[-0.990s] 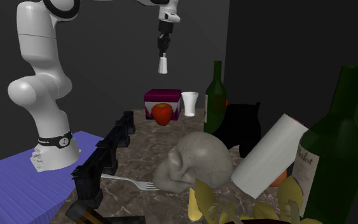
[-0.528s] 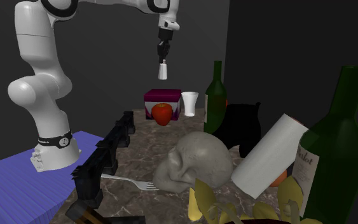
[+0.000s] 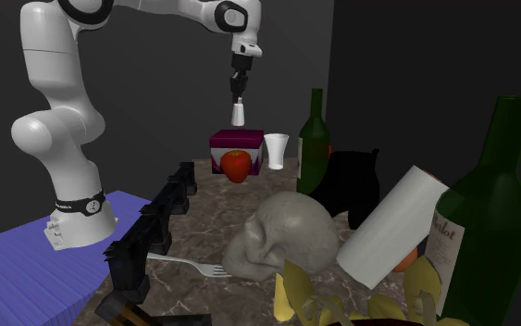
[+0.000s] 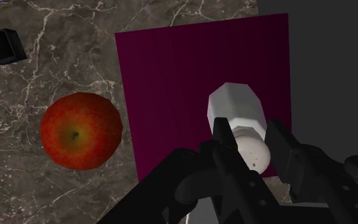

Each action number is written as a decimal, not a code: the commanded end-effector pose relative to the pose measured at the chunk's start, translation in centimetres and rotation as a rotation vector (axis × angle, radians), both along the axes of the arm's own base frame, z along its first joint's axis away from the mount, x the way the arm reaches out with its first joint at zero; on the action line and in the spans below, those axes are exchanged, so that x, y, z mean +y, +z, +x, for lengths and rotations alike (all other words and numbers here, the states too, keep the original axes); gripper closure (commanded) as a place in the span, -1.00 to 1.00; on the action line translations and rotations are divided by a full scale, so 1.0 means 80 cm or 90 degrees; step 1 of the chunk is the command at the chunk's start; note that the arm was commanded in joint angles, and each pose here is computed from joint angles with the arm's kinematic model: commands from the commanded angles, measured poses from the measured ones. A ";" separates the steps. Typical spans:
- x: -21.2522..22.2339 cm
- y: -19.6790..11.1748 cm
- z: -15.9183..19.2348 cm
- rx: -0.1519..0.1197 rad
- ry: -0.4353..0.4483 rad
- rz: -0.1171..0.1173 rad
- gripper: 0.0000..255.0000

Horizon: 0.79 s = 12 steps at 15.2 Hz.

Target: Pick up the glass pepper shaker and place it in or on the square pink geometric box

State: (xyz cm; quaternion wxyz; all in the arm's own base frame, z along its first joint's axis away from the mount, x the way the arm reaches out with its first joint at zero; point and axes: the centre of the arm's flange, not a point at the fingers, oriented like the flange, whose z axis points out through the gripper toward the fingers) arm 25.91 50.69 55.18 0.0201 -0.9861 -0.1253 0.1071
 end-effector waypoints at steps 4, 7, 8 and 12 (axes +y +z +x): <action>-0.001 -0.034 -0.002 0.000 0.000 0.000 1.00; -0.001 -0.041 -0.002 0.000 0.000 0.000 1.00; -0.001 -0.041 -0.002 0.000 0.000 0.000 1.00; -0.001 -0.041 -0.002 0.000 0.000 0.000 1.00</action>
